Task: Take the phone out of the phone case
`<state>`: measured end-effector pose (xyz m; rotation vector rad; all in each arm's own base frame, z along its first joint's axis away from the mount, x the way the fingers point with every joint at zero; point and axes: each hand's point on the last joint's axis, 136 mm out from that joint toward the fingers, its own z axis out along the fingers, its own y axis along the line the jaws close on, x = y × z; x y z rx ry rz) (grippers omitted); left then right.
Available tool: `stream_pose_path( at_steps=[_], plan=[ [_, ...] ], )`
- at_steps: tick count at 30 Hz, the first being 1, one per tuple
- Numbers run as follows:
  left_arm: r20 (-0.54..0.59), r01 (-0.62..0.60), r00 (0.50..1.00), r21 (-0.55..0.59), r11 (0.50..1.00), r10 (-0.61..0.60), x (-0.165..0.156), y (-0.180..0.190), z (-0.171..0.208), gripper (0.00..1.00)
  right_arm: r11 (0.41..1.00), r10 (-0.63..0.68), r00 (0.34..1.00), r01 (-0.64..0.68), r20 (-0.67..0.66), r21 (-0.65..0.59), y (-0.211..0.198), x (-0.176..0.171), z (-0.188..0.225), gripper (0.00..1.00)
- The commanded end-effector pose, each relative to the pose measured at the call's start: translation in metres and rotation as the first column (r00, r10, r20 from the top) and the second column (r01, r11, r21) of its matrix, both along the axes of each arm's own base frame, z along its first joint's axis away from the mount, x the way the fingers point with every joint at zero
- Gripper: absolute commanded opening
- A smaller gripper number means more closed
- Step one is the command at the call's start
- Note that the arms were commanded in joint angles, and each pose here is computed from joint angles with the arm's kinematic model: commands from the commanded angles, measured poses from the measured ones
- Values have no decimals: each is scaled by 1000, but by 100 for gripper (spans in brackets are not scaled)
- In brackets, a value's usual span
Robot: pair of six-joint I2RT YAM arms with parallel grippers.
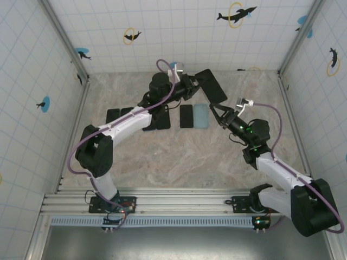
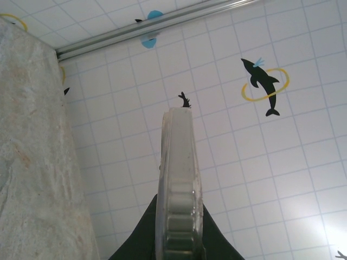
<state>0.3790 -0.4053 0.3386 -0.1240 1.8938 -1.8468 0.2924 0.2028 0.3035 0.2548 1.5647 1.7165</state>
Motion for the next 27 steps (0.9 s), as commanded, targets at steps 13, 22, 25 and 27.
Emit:
stream_pose_path(
  at_steps=[13,22,25,27],
  plan=[
    [49,41,998,-179,983,-33,-20,7,71,0,959,-30,996,52,83,-279,1,11,-21,10],
    [44,69,997,-216,974,-61,-30,7,87,0,892,-34,997,64,75,-447,-1,18,-48,8],
    [37,83,996,-241,967,-77,-32,8,91,0,888,-25,997,58,77,-457,0,18,-52,8],
    [38,90,996,-239,967,-84,-33,7,92,0,875,-34,996,68,80,-479,-2,20,-54,8]
  ],
)
